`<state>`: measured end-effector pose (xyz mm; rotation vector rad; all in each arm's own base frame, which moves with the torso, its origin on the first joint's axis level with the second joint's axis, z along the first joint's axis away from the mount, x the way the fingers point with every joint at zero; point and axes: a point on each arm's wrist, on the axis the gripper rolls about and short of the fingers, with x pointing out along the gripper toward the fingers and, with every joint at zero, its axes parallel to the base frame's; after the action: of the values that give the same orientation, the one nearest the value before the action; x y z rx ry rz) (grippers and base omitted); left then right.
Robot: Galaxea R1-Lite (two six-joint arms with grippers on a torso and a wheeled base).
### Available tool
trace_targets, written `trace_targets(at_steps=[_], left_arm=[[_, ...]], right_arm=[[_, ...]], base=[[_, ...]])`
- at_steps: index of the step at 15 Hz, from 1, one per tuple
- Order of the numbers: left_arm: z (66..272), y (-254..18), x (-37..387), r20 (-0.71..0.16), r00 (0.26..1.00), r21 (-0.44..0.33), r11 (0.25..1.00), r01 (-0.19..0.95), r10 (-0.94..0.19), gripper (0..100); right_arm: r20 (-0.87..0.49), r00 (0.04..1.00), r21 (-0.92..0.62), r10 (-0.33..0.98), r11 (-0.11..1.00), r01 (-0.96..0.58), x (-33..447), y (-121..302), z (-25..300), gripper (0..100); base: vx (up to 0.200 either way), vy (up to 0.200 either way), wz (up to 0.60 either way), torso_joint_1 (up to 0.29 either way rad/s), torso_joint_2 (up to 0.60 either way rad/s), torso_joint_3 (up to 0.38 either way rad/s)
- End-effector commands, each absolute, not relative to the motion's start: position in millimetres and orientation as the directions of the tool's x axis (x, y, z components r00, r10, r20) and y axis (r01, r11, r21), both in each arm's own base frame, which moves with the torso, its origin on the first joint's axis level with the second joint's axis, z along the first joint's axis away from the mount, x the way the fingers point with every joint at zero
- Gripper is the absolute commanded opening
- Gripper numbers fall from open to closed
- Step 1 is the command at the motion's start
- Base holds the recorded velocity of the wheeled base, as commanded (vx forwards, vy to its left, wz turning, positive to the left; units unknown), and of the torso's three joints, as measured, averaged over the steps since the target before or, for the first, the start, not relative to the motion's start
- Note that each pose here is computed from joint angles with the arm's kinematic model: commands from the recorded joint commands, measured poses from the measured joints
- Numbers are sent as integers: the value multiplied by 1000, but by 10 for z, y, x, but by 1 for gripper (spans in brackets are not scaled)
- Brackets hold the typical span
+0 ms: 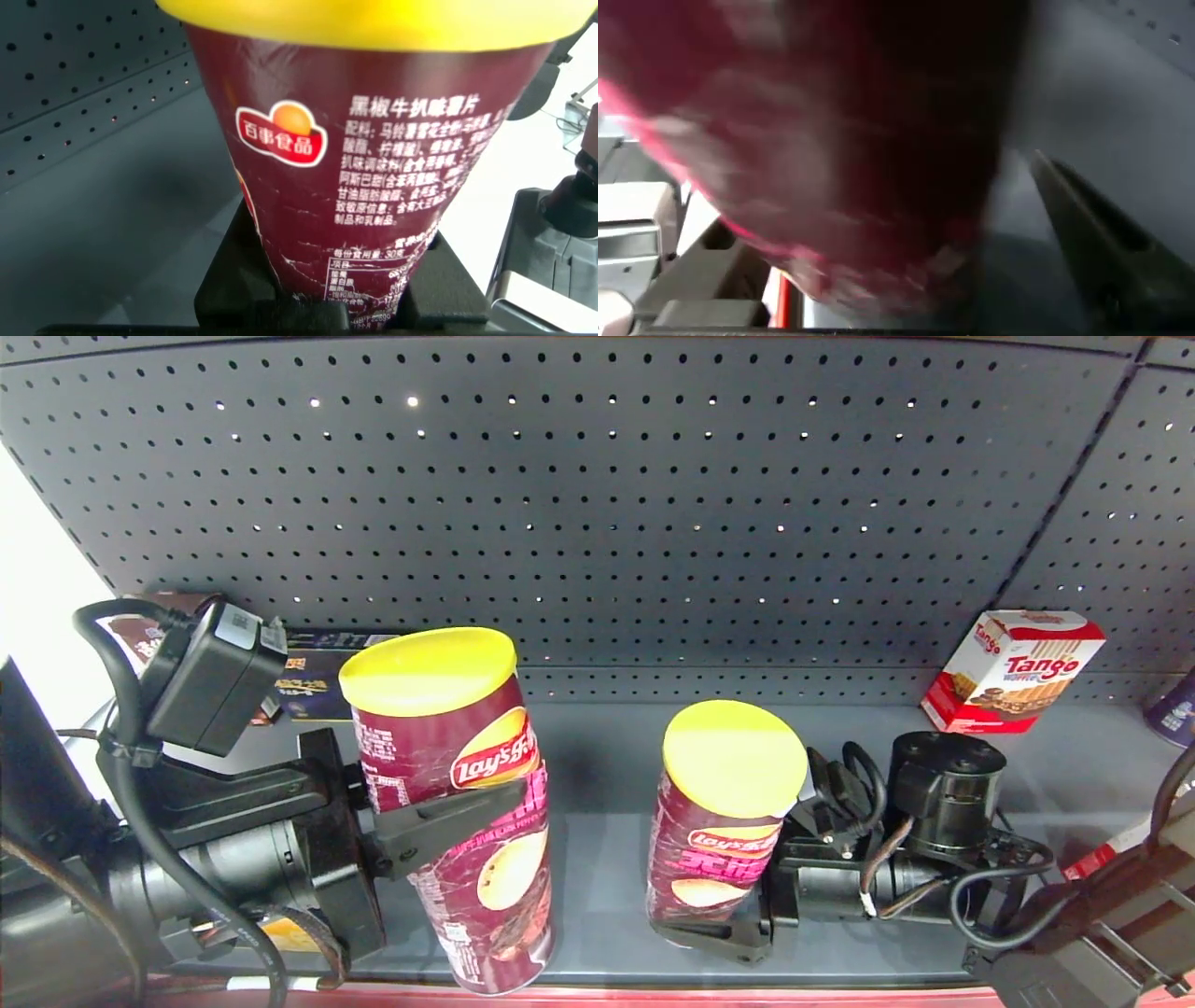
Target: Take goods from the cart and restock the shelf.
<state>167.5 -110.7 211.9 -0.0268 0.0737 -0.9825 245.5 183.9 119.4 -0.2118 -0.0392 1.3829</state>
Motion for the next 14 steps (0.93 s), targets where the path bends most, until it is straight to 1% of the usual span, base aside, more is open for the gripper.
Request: trace_targets(at_steps=[1, 6, 10, 14], left_arm=[[2119, -1106, 1673, -50, 552, -56, 554, 831, -832, 0], [2138, -1099, 1655, -41, 551, -52, 552, 832, -834, 0], [2141, -1097, 1652, -40, 551, -50, 552, 832, -834, 0], [2149, -1099, 1648, -36, 547, -48, 548, 835, -836, 0]], right_arm=[[-91, 198, -179, 976, 179, -967, 2421, 1797, 1232, 100], [-69, 250, -200, 966, 232, -952, 2434, 1613, 1341, 100], [-55, 288, -213, 956, 271, -939, 2269, 1393, 1449, 100], [25, 339, -260, 940, 334, -906, 2027, 1138, 1766, 100]], base=[[0, 0, 0, 0, 0, 0], [0, 0, 0, 0, 0, 0], [0, 0, 0, 0, 0, 0], [0, 0, 0, 0, 0, 0]])
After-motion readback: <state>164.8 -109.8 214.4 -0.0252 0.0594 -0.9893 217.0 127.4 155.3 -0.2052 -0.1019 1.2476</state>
